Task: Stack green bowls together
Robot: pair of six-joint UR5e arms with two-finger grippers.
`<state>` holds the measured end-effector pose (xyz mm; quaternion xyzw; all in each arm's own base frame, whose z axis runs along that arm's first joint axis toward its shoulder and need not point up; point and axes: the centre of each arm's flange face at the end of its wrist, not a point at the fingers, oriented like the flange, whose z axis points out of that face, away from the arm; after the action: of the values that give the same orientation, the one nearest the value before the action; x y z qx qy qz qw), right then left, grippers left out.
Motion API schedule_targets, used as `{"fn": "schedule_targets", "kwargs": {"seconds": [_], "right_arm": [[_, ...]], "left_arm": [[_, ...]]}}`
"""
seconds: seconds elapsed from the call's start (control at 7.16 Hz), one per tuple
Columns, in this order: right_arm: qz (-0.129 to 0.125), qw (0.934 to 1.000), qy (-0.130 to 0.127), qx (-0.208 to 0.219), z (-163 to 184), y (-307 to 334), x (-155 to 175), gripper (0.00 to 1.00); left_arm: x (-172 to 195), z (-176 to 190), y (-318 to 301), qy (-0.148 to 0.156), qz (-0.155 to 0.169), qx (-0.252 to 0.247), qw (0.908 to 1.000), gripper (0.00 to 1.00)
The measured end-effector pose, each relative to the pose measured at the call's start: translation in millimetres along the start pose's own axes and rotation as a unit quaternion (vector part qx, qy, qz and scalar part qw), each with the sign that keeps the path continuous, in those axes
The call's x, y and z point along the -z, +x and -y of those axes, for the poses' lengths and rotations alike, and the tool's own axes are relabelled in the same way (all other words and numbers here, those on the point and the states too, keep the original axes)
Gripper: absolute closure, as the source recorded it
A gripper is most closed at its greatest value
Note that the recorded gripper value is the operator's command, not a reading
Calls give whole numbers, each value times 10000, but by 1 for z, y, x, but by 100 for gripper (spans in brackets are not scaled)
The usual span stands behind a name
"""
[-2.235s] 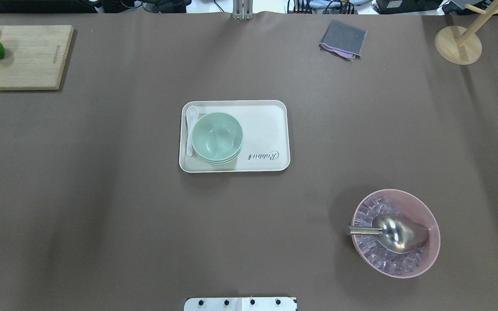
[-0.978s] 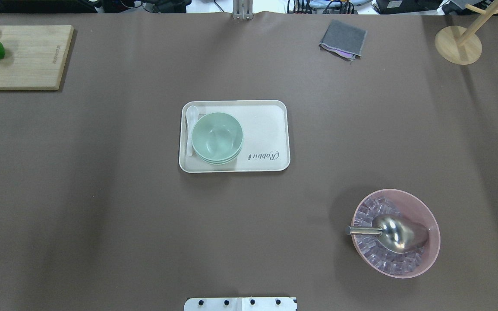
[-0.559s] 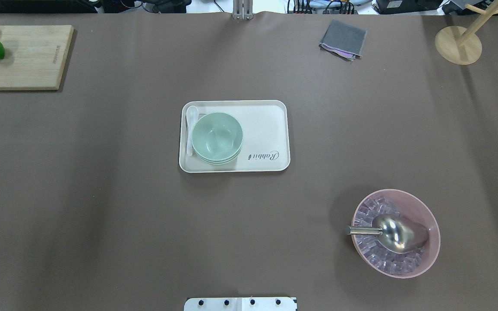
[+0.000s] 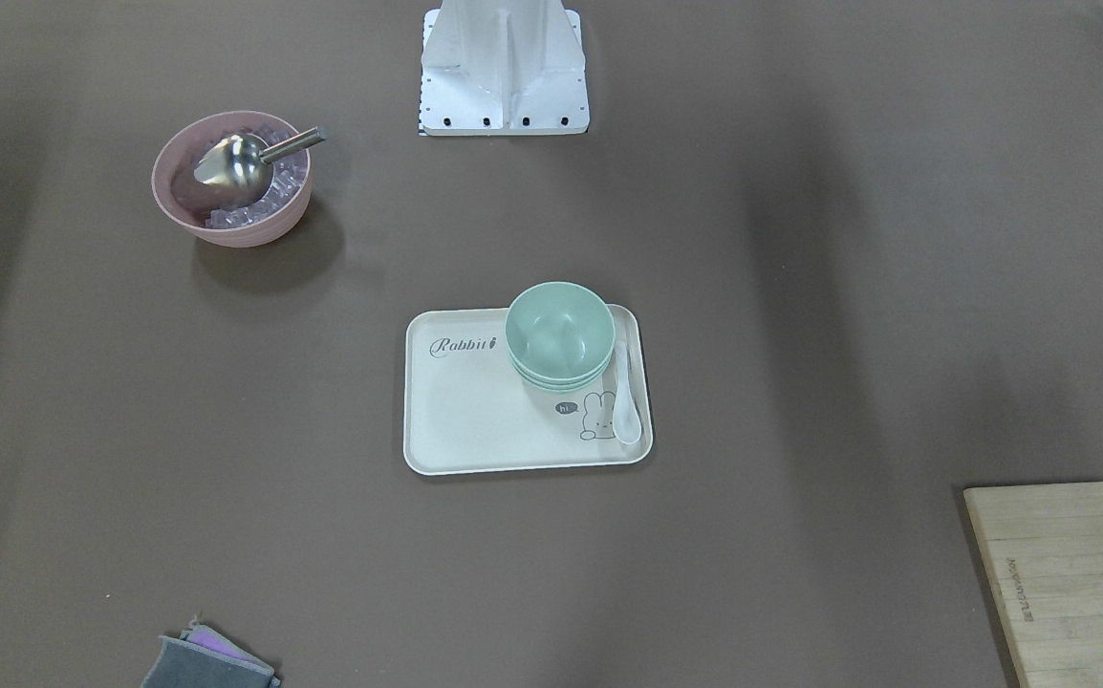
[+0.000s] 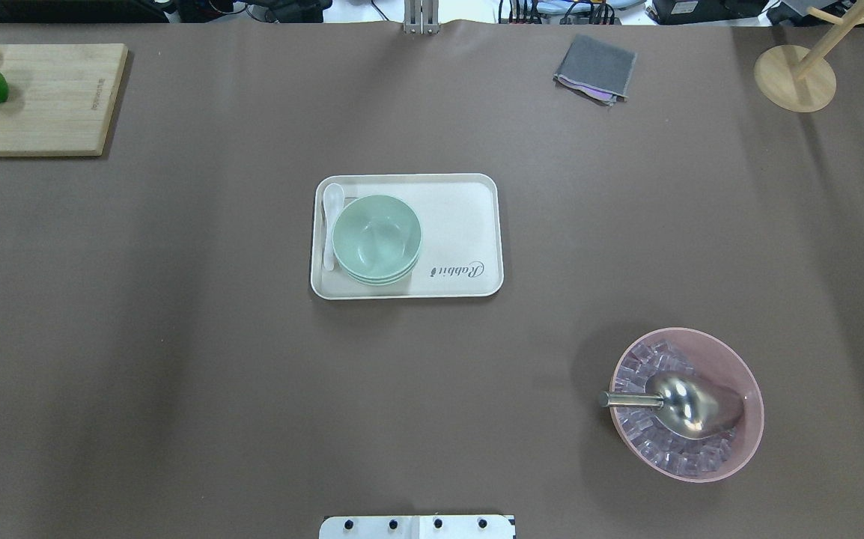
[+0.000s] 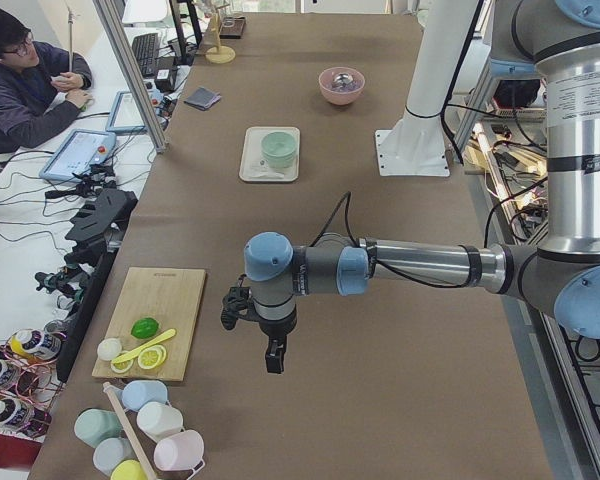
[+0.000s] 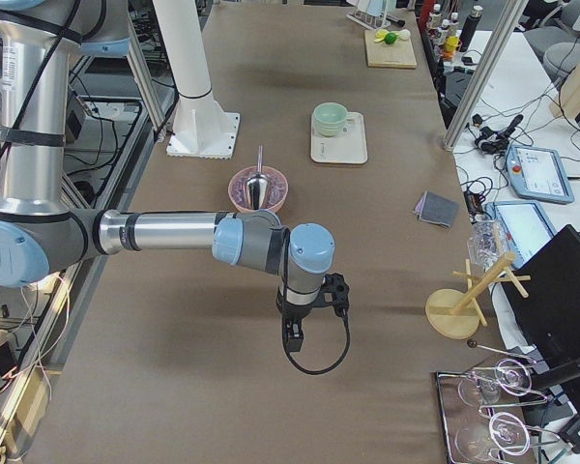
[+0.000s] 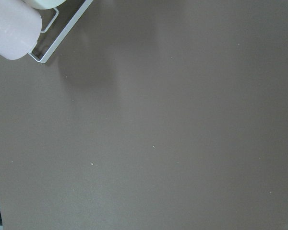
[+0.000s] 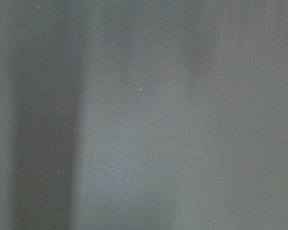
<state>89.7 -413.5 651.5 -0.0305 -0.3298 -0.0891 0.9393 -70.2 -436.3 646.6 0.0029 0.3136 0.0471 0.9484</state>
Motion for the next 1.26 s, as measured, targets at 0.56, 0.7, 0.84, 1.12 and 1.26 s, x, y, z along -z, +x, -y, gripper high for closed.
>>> {"fn": "schedule_targets", "kwargs": {"seconds": [0.56, 0.7, 0.84, 1.12, 1.26], "right_arm": [[41, 10000, 16, 10, 0, -1, 0, 0], [42, 10000, 18, 12, 0, -1, 0, 0], [42, 10000, 23, 16, 1, -2, 1, 0], [89, 9999, 60, 36, 2, -4, 3, 0], [149, 9998, 89, 51, 2, -6, 4, 0]], "left_arm": [[1, 1, 1, 8, 1, -6, 10000, 2], [1, 1, 1, 12, 1, -11, 10000, 2], [1, 1, 1, 15, 1, -15, 10000, 2], [3, 1, 2, 35, 4, -29, 10000, 2], [4, 1, 3, 41, 6, -35, 10000, 2]]}}
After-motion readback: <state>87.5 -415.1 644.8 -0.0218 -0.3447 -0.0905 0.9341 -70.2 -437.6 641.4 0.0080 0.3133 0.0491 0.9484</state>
